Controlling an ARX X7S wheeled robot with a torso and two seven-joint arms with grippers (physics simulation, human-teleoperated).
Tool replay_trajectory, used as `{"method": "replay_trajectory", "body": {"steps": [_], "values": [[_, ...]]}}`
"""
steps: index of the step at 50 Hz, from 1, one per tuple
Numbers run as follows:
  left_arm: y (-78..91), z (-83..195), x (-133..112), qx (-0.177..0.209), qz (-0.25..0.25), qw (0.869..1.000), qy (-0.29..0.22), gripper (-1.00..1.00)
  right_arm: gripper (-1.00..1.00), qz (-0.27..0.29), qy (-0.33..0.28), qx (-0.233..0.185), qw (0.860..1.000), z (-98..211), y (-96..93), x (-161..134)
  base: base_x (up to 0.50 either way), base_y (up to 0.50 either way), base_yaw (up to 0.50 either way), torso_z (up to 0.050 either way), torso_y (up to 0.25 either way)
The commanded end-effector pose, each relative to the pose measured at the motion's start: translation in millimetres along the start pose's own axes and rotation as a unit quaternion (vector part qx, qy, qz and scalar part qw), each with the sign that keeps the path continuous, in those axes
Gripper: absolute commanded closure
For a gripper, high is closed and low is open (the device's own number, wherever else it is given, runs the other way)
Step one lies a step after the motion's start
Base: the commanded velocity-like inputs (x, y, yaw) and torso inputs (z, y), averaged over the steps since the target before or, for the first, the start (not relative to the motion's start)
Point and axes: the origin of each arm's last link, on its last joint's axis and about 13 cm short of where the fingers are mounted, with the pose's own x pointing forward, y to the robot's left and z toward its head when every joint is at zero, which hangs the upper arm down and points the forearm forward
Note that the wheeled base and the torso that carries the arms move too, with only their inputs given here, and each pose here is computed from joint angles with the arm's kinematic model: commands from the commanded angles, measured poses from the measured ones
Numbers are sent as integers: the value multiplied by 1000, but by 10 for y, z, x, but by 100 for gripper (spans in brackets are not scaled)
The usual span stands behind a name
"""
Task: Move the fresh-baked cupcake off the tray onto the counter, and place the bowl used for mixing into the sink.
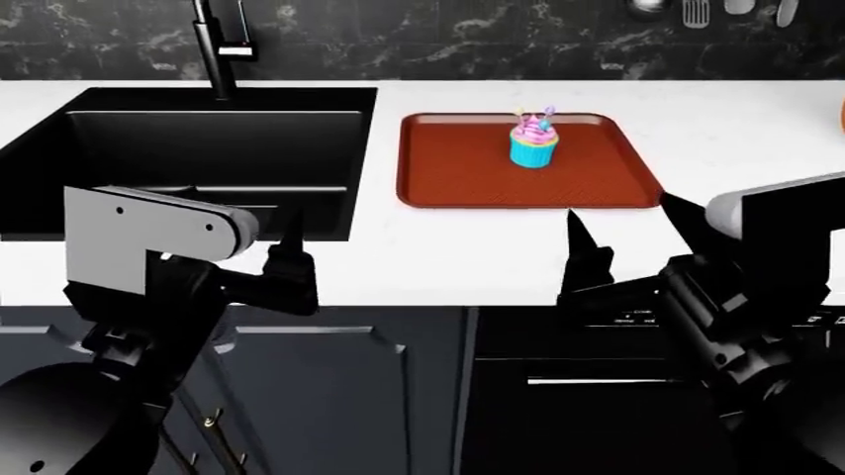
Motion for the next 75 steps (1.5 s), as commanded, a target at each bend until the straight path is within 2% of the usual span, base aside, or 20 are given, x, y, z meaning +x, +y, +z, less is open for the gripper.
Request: {"method": "replay_trajectory", "body": {"steps": [1,68,75], "values": [[4,7,-30,9,3,1000,0,-100,-100,-11,-1,-18,1000,15,-41,-22,238,-12,0,0,0],[14,-51,-11,9,10,1000,9,-100,-100,-8,19,-18,1000,-167,-23,51,243,-7,0,0,0],[7,-46,7,9,7,1000,9,-100,-100,-30,26,-18,999,-183,-47,70,31,0,0,0,0]]}}
